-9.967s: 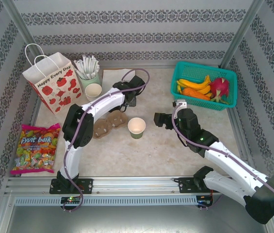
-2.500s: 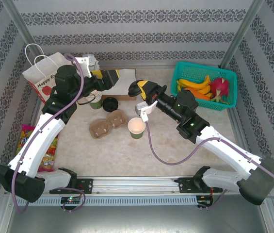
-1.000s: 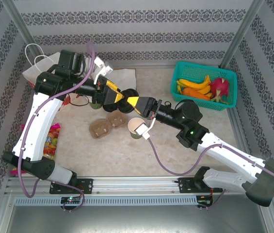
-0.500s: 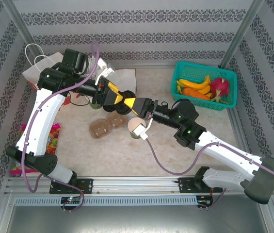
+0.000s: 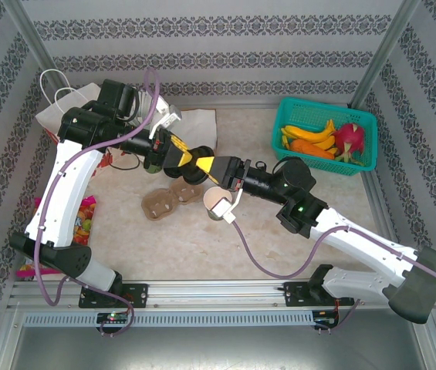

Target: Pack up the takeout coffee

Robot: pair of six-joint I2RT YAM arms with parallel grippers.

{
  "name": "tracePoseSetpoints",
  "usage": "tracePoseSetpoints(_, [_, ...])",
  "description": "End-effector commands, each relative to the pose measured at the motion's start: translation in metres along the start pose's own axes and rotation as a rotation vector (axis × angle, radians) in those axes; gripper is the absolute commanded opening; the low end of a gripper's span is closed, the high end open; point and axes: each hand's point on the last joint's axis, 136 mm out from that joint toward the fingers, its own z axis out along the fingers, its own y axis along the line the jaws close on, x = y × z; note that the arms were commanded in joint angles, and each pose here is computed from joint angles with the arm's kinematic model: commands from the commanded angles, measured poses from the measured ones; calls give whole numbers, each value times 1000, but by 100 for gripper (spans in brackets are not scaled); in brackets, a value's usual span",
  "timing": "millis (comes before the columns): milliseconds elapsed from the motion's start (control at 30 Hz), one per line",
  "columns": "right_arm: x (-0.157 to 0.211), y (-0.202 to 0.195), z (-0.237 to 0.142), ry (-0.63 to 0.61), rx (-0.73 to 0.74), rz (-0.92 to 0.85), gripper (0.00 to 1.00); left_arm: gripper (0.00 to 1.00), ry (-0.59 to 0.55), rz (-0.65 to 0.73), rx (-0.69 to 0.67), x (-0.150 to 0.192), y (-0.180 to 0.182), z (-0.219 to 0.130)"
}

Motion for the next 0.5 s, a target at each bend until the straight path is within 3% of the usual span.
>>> tracePoseSetpoints(0, [-1,-26,6,-16,71,-19,0,8,13,-9,35,4,-11,1])
tracePoseSetpoints(133, [1,-21,6,-7,46,-6,0,0,-6,2,5,-1,-8,-1])
tracePoseSetpoints(233, [5,-10,7,18,-3,24,2,0,-18,14,-24,-3,-5,-2])
tracePoseSetpoints(267, [7,-5,6,35,-34,52,15,0,-18,18,-45,-2,-2,-3])
tracePoseSetpoints(367, [18,16,-1,117,-150,174,78,0,-27,20,-139,-4,11,-6])
tracePoseSetpoints(400, [22,29,-6,158,-202,200,92,0,-34,23,-175,-6,16,-7])
tracePoseSetpoints(467, [29,55,-12,239,-275,199,98,0,-46,29,-237,-8,24,-11])
